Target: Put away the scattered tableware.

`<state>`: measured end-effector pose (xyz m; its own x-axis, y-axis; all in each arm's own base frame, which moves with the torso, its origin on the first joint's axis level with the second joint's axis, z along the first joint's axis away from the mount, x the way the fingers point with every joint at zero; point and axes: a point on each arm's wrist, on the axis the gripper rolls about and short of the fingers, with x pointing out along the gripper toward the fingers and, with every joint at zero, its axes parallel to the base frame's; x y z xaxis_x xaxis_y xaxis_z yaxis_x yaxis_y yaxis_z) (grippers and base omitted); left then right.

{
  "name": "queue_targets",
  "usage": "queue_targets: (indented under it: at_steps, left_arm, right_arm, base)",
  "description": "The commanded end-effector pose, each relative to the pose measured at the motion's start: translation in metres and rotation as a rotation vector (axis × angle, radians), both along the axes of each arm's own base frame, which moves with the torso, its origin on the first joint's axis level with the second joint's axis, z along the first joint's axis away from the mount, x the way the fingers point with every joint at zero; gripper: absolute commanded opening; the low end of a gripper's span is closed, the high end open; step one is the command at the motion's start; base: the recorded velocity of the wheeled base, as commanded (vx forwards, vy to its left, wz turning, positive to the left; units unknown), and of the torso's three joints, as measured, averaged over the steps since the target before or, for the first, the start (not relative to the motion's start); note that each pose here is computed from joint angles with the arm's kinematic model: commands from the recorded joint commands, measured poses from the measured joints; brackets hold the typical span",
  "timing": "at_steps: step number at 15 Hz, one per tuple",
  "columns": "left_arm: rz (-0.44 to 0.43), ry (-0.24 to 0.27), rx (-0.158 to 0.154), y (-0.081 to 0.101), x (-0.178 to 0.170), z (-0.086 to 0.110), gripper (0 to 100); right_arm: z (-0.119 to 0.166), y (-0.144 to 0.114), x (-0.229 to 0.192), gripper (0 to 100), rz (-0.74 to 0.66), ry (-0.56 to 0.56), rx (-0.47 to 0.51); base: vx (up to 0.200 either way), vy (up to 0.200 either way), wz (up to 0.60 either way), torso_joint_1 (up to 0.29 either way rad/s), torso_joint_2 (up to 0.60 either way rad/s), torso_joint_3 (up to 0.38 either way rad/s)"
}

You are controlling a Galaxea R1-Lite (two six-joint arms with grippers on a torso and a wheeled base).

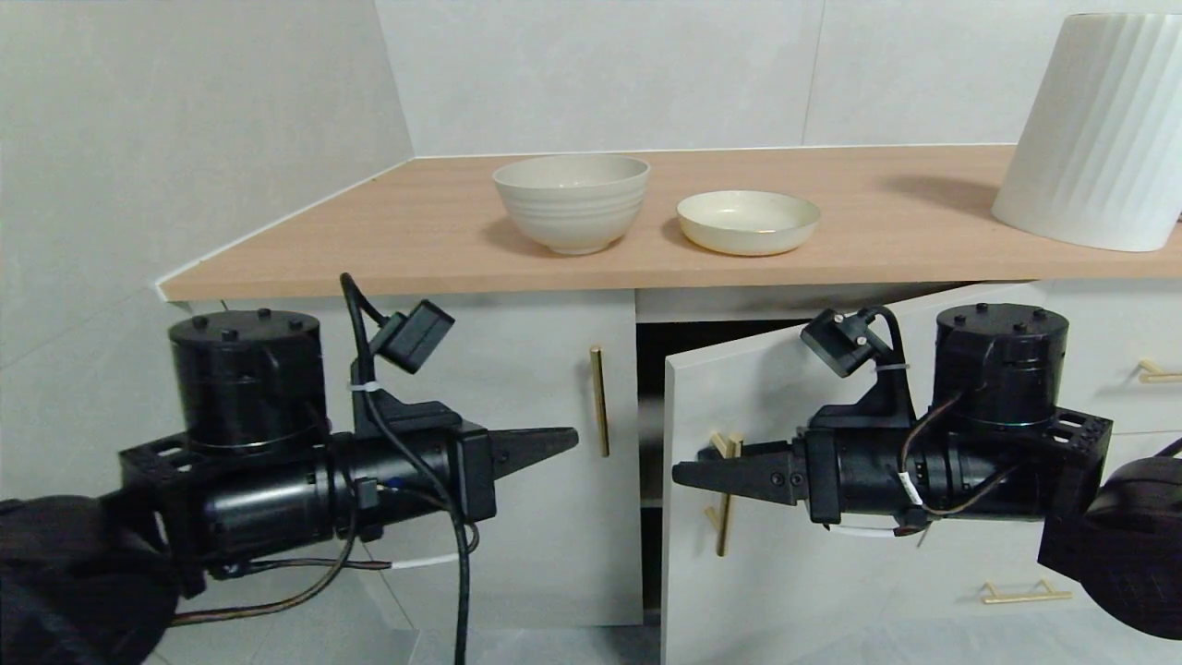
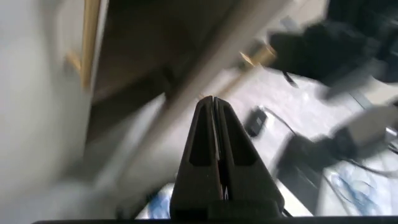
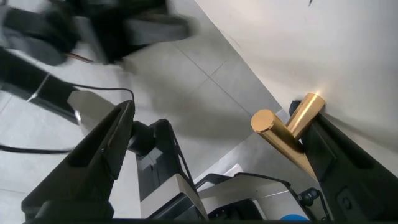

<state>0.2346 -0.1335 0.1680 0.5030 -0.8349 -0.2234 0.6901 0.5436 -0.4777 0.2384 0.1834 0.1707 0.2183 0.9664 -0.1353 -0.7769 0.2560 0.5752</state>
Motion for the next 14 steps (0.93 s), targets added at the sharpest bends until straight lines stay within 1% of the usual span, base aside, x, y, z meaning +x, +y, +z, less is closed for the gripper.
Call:
queue_targets:
  at_steps: [1, 2, 3, 4, 5, 13, 14]
  left_arm:
    - [0.033, 0.054, 0.052, -0.025, 0.024, -0.069, 0]
    - [0.099, 0.009, 0.054, -0.035, 0.033, -0.082, 0]
    - [0.135, -0.031, 0.045, -0.043, 0.037, -0.090, 0]
    - [0.120, -0.074, 0.018, -0.055, 0.037, -0.098, 0]
    - [0.104, -0.093, 0.004, -0.061, 0.035, -0.099, 0]
    - [0.063, -0.109, -0.012, -0.073, 0.031, -0.098, 0]
    - [0.052, -0.136, -0.035, -0.076, 0.029, -0.096, 0]
  right_arm:
    - [0.002, -0.001, -0.001, 100, 0.002, -0.007, 0.005]
    - [0.002, -0.001, -0.001, 100, 0.002, -0.007, 0.005]
    - [0.001, -0.001, -0.001, 100, 0.004, -0.004, 0.004]
    - [0.002, -0.001, -0.001, 100, 0.004, -0.006, 0.004]
    - [0.001, -0.001, -0.001, 100, 0.004, -0.004, 0.004]
    - [-0.003, -0.003, -0.003, 100, 0.006, 0.004, -0.006]
    - [-0.003, -0.003, -0.003, 100, 0.004, 0.005, -0.008]
  base:
    - [0.000, 0.000, 0.00, 0.000, 0.00, 0.000]
    - [0.000, 0.000, 0.00, 0.000, 0.00, 0.000]
    - [0.000, 0.000, 0.00, 0.000, 0.00, 0.000]
    - [0.000, 0.000, 0.00, 0.000, 0.00, 0.000]
    - [0.000, 0.000, 0.00, 0.000, 0.00, 0.000]
    - [0.000, 0.000, 0.00, 0.000, 0.00, 0.000]
    - [0.000, 0.000, 0.00, 0.000, 0.00, 0.000]
